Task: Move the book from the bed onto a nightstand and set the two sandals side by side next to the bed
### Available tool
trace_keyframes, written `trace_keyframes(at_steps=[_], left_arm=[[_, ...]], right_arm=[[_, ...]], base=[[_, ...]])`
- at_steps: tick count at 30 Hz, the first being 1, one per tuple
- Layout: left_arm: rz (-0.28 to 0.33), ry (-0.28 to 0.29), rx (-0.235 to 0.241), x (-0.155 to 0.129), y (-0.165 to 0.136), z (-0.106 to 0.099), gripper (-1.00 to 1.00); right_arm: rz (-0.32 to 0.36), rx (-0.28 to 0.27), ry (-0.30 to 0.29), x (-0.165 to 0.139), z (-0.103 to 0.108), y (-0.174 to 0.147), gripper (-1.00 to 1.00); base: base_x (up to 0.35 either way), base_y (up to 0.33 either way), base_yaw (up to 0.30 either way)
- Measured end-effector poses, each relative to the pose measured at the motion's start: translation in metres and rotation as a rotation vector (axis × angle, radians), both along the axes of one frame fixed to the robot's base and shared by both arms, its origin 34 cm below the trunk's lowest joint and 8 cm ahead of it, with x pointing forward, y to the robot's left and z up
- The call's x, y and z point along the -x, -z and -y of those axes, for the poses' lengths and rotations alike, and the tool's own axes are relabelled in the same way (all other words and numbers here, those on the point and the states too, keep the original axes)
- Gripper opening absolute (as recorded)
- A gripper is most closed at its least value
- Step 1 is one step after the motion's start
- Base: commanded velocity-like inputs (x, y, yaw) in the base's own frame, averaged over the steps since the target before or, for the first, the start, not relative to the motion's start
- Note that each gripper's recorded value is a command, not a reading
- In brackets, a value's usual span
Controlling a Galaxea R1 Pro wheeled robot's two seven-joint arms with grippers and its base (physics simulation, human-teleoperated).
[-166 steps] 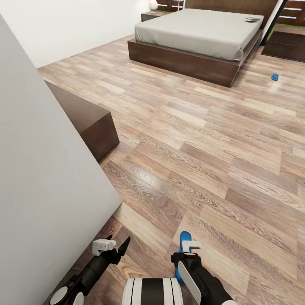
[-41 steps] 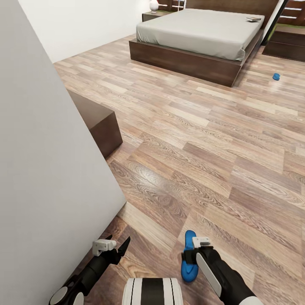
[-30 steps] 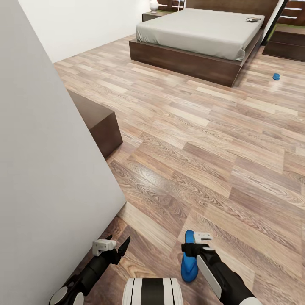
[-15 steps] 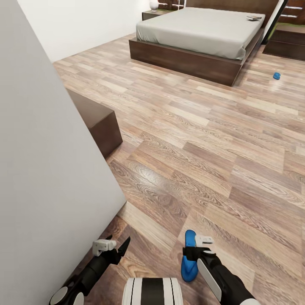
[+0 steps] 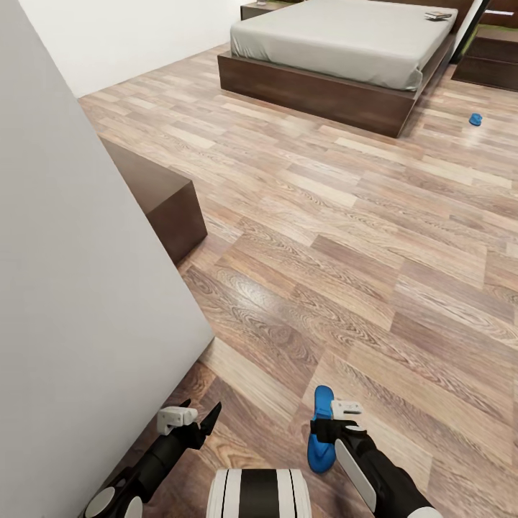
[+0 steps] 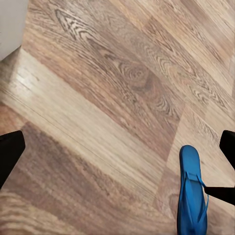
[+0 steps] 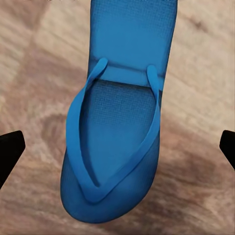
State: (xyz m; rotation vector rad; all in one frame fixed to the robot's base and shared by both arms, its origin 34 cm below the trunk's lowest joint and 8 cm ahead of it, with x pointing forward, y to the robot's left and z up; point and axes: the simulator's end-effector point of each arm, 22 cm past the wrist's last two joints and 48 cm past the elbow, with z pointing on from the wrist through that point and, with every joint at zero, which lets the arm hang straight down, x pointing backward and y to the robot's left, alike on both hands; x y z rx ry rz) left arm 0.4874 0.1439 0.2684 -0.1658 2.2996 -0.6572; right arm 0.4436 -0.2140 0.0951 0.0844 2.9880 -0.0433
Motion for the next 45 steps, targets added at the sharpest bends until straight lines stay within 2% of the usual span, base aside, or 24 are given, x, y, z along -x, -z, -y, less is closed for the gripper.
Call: trace_keyframes(at_steps=[45], left_arm=[[-0.017,0.001,0.002,0.0037,0.0067,0.0007,1.00]], right_arm=[[-0.014,-0.004,0.003,0.0048,0.0000,0.0054,1.00]], base=[[0.000,0.000,0.000]])
